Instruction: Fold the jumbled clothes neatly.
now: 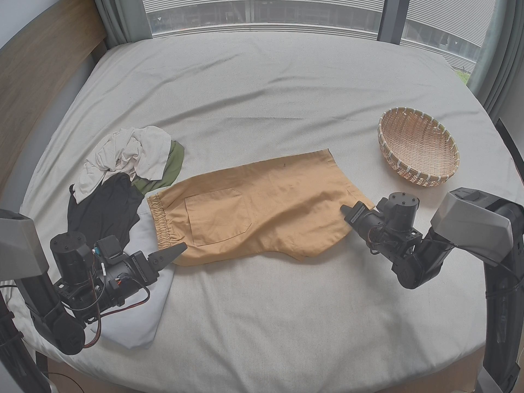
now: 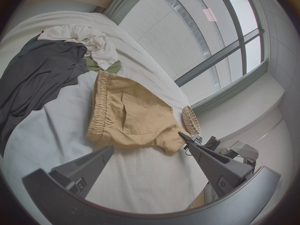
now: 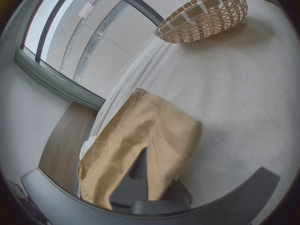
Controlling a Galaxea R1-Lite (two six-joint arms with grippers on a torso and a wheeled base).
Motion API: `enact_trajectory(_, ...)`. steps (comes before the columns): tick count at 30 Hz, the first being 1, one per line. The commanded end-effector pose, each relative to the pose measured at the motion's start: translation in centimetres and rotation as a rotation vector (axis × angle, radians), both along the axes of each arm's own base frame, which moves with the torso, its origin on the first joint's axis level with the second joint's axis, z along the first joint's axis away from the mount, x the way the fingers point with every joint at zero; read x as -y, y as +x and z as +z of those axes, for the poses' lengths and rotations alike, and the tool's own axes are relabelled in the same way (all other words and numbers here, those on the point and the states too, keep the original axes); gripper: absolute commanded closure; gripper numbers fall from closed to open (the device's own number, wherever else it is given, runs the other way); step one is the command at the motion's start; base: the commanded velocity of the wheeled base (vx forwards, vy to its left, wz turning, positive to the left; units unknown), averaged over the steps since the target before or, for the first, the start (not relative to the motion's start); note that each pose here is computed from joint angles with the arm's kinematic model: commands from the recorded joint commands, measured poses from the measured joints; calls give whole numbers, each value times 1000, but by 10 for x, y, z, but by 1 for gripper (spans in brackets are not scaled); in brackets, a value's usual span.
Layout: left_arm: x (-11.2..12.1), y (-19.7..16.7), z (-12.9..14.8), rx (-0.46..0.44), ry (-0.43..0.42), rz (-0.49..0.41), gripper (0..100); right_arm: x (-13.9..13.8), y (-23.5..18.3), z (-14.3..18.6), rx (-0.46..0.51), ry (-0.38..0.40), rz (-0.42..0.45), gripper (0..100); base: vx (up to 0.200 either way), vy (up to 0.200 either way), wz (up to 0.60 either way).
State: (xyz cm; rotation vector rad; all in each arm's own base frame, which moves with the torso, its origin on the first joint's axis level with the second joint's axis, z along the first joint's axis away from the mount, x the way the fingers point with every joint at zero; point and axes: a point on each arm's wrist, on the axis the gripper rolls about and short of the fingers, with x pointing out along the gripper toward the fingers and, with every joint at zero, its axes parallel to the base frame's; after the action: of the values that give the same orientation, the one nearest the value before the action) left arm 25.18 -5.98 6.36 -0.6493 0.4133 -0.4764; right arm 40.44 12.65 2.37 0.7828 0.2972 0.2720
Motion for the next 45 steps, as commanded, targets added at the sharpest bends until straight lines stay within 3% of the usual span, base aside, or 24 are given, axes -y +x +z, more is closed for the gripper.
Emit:
enact_trajectory(1,-1,1,-5,-22,4,10,0,9,-14,7,-6,-9,-11,100,0,0,0)
enact_trajectory(15,1,5,-27,-97,33,24,0,72,-67,18,-74,-214,-107,100,0,0,0)
enact_trajectory(24,8,17,-32,-81,32,2,0,113,-93,15,-122,-291,-189,100,0,0,0)
enact_trajectory(28,19,21,-39,-91,41,-30,0,113,-97,12,-125,-291,-176,100,0,0,0)
enact_trajectory(29,22,22,-42,-93,45,-42,0,112,-98,11,-131,-291,-167,0,0,0,0)
enact_trajectory(37,42,37,-50,-71,36,-93,0,111,-105,12,-137,-294,-168,0,0,0,0)
enact_trajectory(45,58,56,-70,-69,38,-114,0,114,-121,31,-73,-288,-184,0,0,0,0)
